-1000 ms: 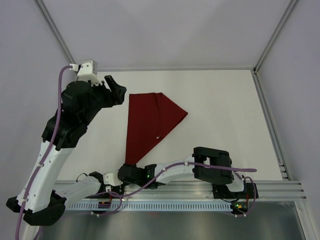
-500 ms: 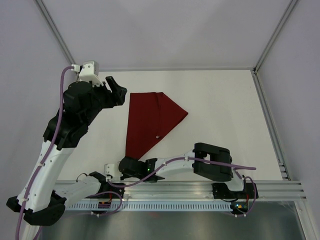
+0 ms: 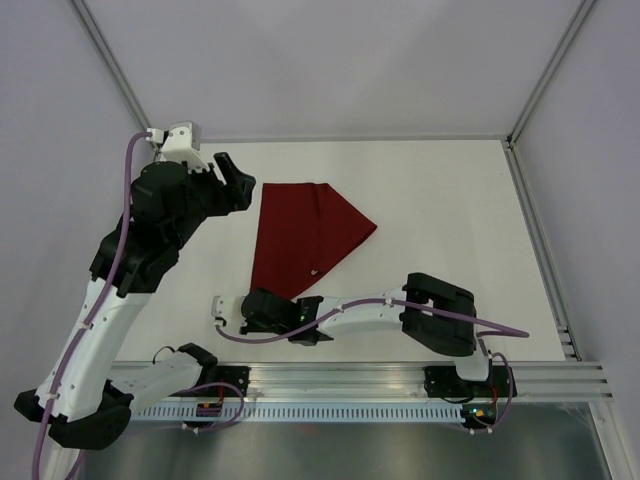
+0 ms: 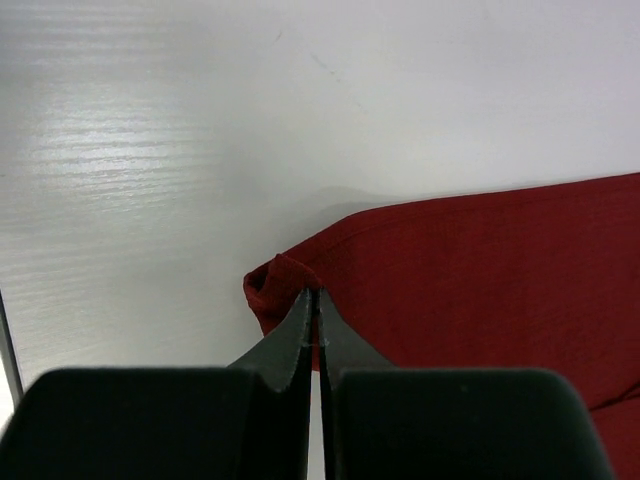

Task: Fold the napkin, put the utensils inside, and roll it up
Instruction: Fold the napkin

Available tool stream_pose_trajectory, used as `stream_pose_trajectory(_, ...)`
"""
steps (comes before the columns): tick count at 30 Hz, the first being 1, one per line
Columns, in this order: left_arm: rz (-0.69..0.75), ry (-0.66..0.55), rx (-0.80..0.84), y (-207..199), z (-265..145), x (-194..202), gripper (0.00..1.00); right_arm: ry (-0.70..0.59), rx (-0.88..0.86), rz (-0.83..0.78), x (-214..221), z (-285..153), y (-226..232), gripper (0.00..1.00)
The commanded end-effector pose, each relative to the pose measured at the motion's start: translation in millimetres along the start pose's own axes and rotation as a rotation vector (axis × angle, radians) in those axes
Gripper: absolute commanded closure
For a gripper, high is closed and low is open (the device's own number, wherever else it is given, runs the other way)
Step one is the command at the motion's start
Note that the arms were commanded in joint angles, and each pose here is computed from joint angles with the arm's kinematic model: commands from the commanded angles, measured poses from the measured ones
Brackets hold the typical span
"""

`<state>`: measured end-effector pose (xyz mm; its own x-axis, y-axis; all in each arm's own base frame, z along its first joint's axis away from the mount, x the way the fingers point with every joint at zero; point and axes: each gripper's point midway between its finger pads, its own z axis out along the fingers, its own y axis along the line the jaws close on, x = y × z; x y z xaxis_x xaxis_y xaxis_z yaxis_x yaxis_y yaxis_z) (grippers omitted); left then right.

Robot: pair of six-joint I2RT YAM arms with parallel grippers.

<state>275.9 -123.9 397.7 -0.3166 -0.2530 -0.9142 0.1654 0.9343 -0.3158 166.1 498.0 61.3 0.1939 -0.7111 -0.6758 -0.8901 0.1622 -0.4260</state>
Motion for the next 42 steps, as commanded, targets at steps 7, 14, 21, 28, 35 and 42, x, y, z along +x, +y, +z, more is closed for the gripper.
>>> stream_pose_trajectory(7,-0.001,-0.025,0.031,-7.9,5.3,-8.1,0.26,-0.096,0.086,0.172,-47.3,-41.2,-68.8,0.97)
stream_pose_trajectory(14,-0.002,-0.020,0.042,-10.6,6.4,-7.5,0.26,-0.049,0.165,0.266,-23.2,-49.9,-115.5,0.98)
stream_pose_trajectory(21,0.007,-0.013,0.056,-16.0,13.4,-10.6,0.26,0.008,0.270,0.370,17.4,-70.7,-171.1,1.00)
stream_pose_trajectory(28,0.009,0.013,0.068,-21.2,27.2,-4.1,0.26,0.071,0.365,0.443,57.5,-90.3,-209.9,1.00)
stream_pose_trajectory(35,0.014,0.036,0.077,-24.6,39.9,3.2,0.26,0.121,0.443,0.508,95.7,-103.6,-242.4,1.00)
stream_pose_trajectory(42,0.017,0.062,0.085,-26.0,49.7,12.3,0.26,0.156,0.503,0.552,129.6,-113.0,-269.2,0.99)
